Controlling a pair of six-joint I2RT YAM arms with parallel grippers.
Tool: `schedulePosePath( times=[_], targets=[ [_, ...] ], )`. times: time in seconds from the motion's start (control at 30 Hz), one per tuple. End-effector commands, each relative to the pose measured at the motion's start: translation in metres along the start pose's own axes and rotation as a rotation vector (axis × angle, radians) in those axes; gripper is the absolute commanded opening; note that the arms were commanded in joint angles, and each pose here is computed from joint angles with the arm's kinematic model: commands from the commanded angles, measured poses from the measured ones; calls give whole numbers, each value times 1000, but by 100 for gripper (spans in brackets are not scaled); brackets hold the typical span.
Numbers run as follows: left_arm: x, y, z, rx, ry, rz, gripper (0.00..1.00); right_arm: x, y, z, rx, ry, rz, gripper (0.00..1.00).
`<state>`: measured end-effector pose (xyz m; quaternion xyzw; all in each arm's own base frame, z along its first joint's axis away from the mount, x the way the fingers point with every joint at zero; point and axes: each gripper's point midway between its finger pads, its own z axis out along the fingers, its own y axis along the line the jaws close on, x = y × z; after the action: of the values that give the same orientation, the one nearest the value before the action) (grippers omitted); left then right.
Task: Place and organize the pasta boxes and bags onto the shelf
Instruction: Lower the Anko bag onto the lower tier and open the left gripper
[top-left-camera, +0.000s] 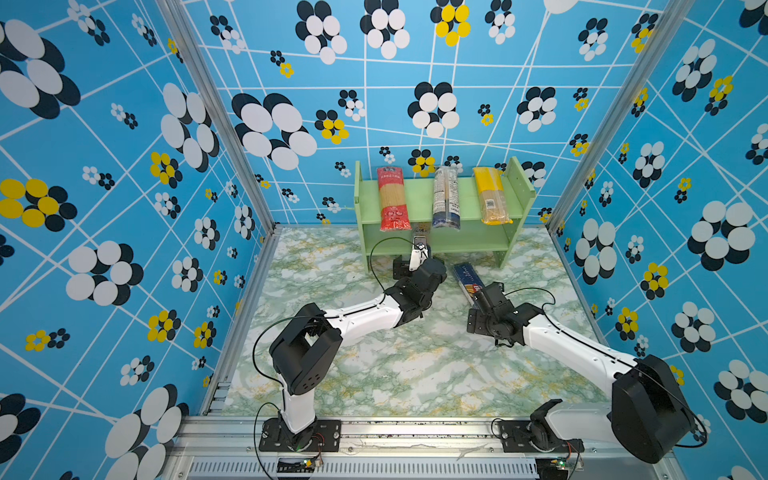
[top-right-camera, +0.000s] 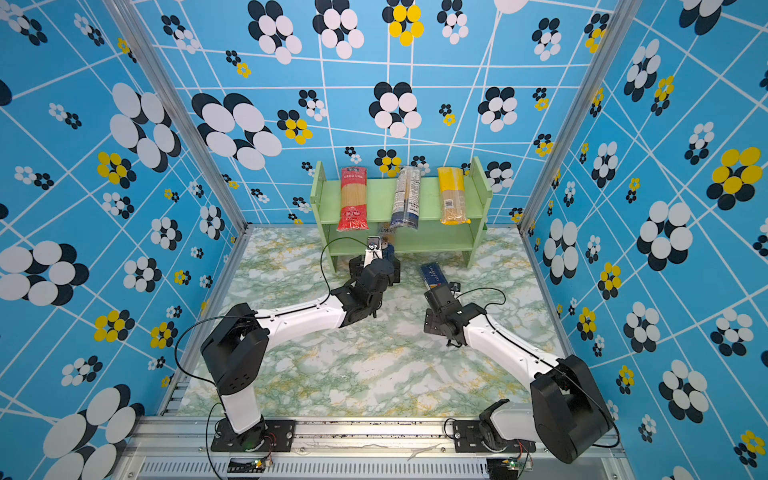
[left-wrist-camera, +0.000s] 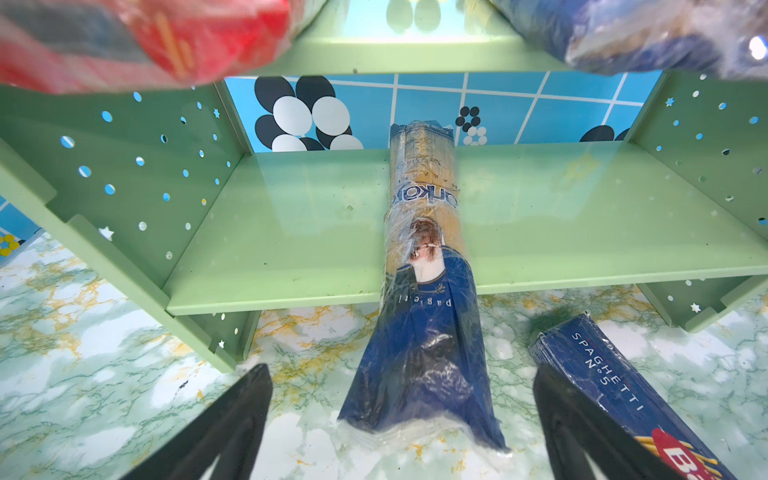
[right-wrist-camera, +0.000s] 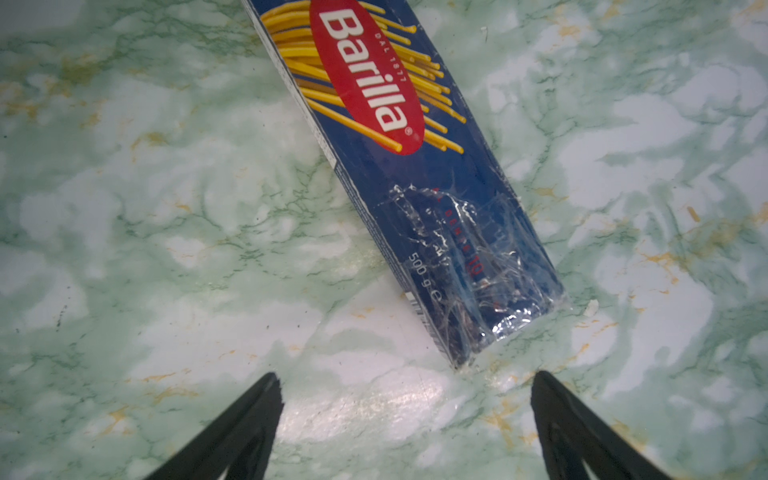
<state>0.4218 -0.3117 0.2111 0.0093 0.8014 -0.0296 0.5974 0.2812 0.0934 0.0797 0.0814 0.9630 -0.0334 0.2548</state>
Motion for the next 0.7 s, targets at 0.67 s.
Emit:
schedulePosePath(
  times=[0.67],
  targets=[
    [24, 21, -31, -16, 59, -1, 99, 2, 3, 4, -9, 20, -10, 96]
  ],
)
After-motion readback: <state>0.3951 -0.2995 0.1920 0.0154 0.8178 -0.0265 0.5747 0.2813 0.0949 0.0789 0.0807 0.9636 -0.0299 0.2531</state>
